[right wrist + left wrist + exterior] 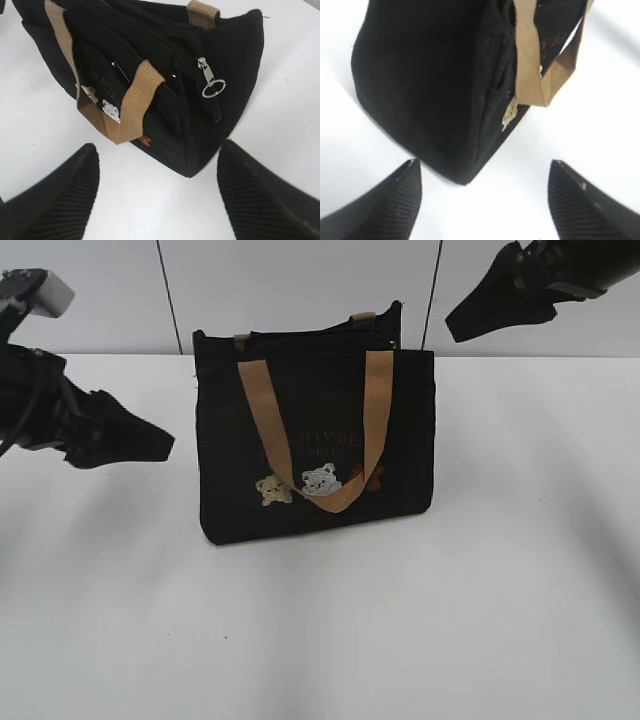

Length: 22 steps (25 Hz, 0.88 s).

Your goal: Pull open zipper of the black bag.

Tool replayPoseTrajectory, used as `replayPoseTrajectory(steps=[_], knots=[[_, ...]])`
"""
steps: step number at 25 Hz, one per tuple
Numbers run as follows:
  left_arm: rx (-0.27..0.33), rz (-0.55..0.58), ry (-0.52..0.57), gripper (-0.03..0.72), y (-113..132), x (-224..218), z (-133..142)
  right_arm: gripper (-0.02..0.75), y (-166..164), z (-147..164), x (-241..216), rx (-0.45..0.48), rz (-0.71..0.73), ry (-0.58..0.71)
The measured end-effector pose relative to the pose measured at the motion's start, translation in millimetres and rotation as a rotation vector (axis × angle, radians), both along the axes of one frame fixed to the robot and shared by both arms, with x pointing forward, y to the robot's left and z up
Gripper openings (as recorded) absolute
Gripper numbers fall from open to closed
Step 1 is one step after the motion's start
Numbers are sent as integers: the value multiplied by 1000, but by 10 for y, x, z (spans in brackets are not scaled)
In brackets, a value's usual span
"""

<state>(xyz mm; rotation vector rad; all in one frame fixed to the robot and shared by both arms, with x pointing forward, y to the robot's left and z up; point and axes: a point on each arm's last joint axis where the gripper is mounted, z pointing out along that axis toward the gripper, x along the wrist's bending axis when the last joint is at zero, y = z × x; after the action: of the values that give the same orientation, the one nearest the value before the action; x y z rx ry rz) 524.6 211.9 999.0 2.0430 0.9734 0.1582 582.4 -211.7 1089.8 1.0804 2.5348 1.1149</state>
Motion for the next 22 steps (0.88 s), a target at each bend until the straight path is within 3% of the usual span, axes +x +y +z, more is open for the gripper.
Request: replayPoseTrajectory(steps=[10, 17, 22], knots=[[151, 111, 25, 587, 265, -924, 459, 554, -103, 68, -462, -2, -105, -3], [135, 245, -101, 587, 426, -1608, 903, 554, -181, 76, -1121, 17, -133, -12], [148, 388, -108, 587, 569, -1970, 979, 554, -244, 40, -1637, 34, -155, -43]])
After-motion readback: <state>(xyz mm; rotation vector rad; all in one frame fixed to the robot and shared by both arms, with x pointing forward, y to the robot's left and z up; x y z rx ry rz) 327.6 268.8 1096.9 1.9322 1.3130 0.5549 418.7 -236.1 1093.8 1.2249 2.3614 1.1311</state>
